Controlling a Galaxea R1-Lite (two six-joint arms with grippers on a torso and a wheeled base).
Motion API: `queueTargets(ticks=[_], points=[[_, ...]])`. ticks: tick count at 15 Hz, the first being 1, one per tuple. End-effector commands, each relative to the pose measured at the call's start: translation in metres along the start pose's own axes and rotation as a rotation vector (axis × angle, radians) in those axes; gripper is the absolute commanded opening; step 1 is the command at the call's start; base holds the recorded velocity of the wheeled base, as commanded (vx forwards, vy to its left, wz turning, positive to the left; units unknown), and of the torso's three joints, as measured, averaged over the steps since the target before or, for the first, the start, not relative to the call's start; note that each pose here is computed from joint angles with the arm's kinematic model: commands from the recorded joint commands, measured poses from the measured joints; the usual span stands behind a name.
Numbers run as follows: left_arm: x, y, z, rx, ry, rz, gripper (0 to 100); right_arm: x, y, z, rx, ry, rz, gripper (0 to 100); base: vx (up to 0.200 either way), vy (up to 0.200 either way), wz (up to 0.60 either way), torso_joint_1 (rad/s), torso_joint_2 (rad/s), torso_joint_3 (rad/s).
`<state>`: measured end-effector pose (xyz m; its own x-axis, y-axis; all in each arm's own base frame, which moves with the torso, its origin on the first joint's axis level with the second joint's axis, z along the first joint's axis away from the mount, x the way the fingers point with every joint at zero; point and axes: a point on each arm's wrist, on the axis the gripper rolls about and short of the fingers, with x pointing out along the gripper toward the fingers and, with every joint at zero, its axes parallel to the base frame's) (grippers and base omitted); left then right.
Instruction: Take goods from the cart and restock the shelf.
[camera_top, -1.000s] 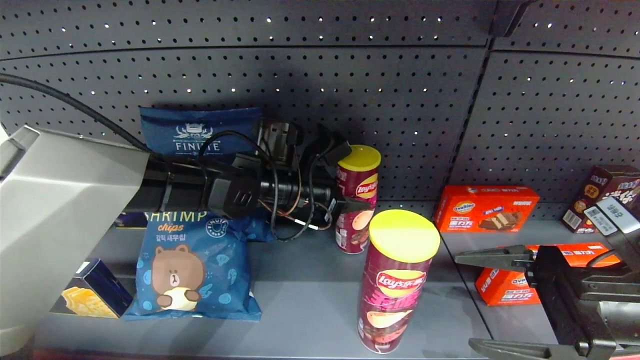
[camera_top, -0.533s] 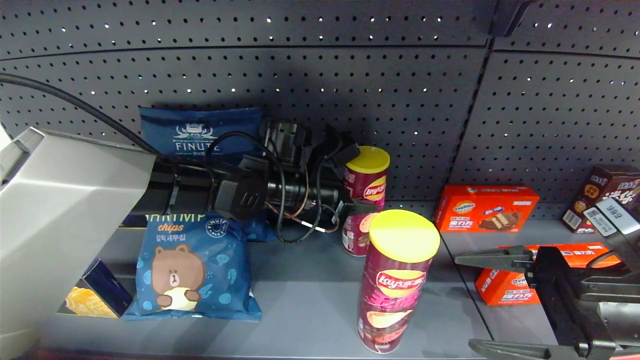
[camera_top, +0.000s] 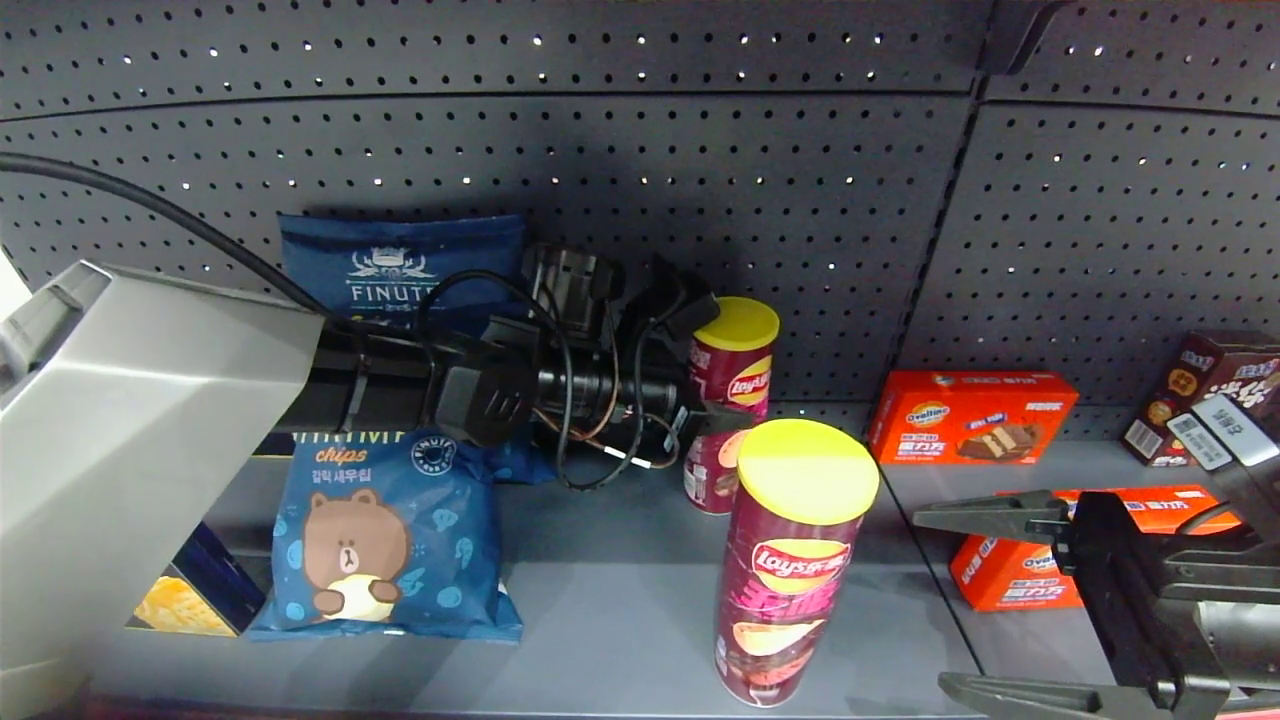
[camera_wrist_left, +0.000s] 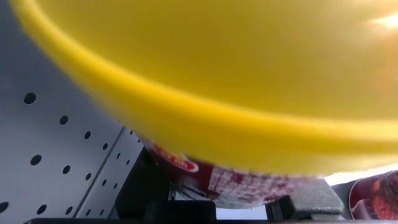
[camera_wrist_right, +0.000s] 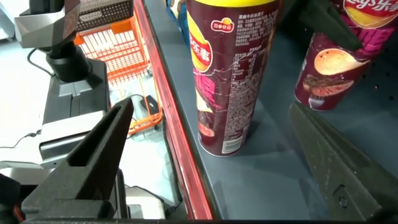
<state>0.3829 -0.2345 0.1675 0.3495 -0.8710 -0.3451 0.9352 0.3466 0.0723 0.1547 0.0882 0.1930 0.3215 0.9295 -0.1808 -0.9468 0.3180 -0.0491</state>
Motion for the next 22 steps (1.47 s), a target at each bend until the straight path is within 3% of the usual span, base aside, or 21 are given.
queueTargets(ticks=[1, 7, 11, 14, 18, 22], points=[[0.0, 0.001, -0.002, -0.004, 0.006, 0.001, 100, 0.0, 0.0, -0.001, 0.002, 0.002, 0.001, 100, 0.0, 0.0, 0.0, 0.0, 0.0, 0.0], [-0.003, -0.004, -0.003, -0.009, 0.016, -0.002, 100, 0.0, 0.0, -0.001, 0.006, 0.005, 0.0, 100, 0.0, 0.0, 0.0, 0.0, 0.0, 0.0], [-0.037, -0.025, 0.012, 0.0, 0.006, 0.001, 100, 0.001, 0.0, -0.003, 0.01, 0.01, 0.003, 100, 0.0, 0.0, 0.0, 0.0, 0.0, 0.0], [-0.078, -0.048, 0.027, 0.012, -0.002, 0.045, 100, 0.002, -0.001, -0.007, 0.023, 0.022, 0.004, 100, 0.0, 0.0, 0.0, 0.0, 0.0, 0.0], [-0.127, -0.078, 0.026, 0.001, 0.007, 0.105, 100, -0.004, -0.005, -0.009, 0.034, 0.027, -0.047, 100, 0.0, 0.0, 0.0, 0.0, 0.0, 0.0], [-0.167, -0.106, 0.021, 0.01, 0.015, 0.196, 100, -0.011, -0.012, -0.014, 0.06, 0.063, -0.165, 100, 0.0, 0.0, 0.0, 0.0, 0.0, 0.0]])
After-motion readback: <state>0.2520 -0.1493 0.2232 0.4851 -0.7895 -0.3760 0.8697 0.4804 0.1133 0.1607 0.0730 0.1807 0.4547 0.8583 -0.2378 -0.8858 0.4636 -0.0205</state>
